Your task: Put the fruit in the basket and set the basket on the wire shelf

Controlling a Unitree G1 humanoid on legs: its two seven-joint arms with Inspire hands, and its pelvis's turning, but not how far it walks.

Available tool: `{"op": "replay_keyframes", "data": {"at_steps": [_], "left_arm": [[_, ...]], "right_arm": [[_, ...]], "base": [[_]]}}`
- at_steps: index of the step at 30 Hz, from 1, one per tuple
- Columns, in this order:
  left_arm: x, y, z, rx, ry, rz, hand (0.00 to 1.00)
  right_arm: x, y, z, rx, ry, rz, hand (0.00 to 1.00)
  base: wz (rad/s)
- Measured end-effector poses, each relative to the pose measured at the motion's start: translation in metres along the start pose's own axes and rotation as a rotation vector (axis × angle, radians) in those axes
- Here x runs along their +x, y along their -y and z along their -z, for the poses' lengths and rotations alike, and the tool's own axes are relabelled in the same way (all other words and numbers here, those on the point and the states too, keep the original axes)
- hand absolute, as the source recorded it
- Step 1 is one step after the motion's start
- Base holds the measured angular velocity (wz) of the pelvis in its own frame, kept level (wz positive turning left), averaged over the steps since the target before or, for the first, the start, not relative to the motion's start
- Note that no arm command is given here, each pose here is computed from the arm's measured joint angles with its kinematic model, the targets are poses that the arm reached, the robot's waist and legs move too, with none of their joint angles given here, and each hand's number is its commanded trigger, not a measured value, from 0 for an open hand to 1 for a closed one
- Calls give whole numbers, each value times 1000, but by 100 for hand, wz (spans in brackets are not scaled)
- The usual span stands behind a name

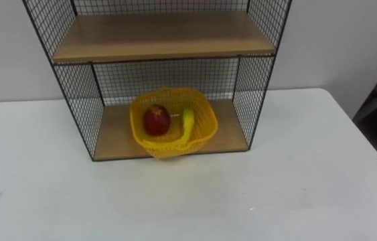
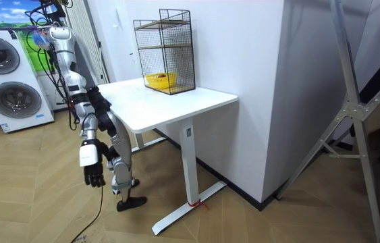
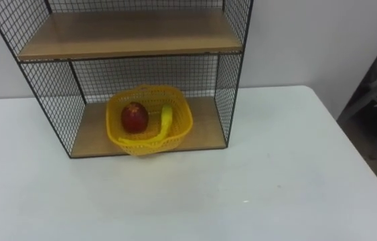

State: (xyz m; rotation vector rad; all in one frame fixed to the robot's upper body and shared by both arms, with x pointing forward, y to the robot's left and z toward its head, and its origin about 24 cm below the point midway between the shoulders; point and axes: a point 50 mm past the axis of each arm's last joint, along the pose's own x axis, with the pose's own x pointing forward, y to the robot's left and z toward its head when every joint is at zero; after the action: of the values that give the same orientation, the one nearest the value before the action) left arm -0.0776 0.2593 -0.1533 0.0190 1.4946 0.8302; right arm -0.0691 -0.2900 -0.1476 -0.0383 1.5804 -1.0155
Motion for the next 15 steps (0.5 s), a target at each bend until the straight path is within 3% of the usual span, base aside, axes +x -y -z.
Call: {"op": "replay_keyframes", "data": {"at_steps": [7,15], "left_arm": [[-2,21,-13,155,20,73,0],[-4,38,-29,271,54,112,0]], "right_arm": [[-9,-31,-11,-231,53,-131,0],[-13,-41,-15,-366,94,-174,0]], "base": [[-8],[0]]}}
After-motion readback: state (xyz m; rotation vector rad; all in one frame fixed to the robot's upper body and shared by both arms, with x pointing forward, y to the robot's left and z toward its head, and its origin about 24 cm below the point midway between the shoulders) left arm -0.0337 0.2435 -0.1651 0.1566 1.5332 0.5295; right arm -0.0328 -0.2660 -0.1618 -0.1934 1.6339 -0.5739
